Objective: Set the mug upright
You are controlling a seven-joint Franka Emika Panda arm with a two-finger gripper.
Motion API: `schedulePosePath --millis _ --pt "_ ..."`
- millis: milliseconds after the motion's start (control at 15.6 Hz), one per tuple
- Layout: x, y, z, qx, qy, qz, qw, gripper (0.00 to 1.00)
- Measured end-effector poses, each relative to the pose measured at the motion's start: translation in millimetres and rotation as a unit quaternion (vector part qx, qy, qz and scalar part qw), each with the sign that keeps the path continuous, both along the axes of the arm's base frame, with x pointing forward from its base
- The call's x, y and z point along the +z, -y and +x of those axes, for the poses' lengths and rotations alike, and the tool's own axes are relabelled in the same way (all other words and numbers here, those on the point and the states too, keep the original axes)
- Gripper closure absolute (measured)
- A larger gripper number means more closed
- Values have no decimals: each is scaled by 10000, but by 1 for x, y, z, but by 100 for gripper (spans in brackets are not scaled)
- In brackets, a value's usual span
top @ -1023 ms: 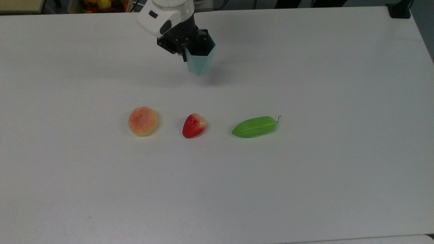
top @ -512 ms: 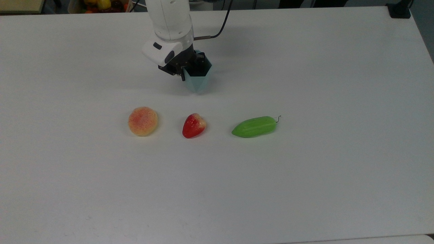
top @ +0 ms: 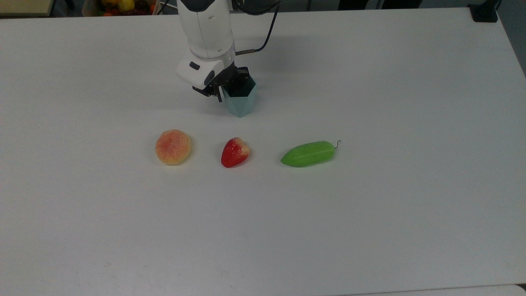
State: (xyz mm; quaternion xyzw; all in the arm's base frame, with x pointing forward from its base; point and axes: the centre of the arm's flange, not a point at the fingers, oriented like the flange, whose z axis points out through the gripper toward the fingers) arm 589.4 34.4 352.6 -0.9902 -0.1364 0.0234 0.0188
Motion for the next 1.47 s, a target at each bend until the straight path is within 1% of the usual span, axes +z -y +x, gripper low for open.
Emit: schedulePosePath --millis 128,256,320,448,512,640,767,895,1023,1215,1343,1471 --pt "1 0 0 0 6 1 10000 53" --pt "10 0 3 -62 107 10 9999 32" --pt "23 -1 6 -161 218 24 9996 25" --pt "60 -2 9 -392 390 73 9984 4" --pt "84 -3 9 -510 422 102 9978 0" --pt "138 -5 9 -827 483 159 9953 0" --pt "187 -6 6 -1216 534 214 9909 0" --pt "233 -6 -5 -1647 490 253 9848 0" --pt "270 -4 -23 -1824 373 266 9821 0" --pt "303 9 -47 -1891 390 313 9807 0" --pt "308 14 -51 -1667 446 319 9845 0" --pt "307 19 -48 -1402 527 319 9882 0"
